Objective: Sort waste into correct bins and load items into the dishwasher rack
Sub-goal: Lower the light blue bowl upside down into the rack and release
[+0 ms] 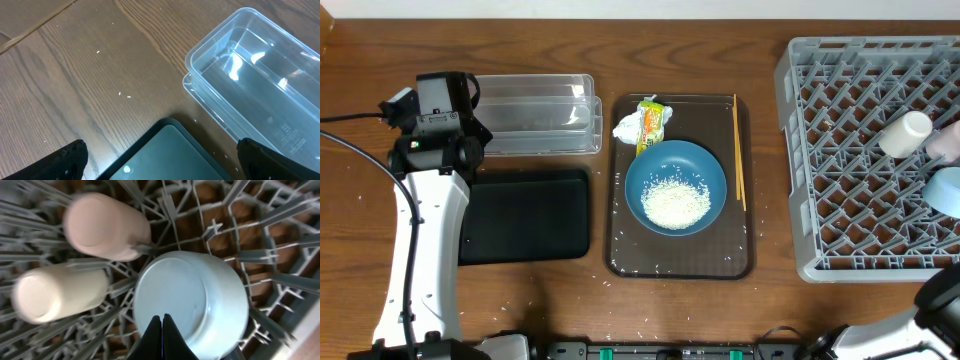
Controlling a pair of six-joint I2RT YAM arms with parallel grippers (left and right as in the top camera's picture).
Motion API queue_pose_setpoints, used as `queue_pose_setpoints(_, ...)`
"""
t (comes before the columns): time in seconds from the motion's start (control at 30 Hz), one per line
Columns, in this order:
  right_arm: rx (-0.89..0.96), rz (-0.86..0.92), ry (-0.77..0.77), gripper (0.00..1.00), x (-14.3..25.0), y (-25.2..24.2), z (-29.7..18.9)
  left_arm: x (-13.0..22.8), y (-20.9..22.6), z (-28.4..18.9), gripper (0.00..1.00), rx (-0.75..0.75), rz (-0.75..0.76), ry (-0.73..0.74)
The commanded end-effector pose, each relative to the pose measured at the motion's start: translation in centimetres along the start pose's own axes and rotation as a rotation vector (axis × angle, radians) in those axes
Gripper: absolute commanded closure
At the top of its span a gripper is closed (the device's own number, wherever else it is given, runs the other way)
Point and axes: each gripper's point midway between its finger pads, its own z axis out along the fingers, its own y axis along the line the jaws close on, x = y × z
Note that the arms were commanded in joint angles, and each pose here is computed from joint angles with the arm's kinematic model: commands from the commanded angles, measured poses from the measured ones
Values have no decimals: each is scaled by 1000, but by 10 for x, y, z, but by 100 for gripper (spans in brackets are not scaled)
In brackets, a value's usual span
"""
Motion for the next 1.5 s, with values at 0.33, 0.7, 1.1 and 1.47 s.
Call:
queue_pose_setpoints(0.33,71,25,96,99,20,-19,16,-1,3,1,2,-16,-6,-7)
queue_pose_setpoints(0.7,244,48,105,99,26,-52,11,-1,3,1,2,-16,-6,-7)
queue_pose_setpoints(1.1,269,184,188,99,47,-74,-6,-1,3,1,2,-16,-6,-7)
queue_pose_setpoints(1.47,-510,-57,62,60,39,61,-112,-1,3,1,2,-16,-6,-7)
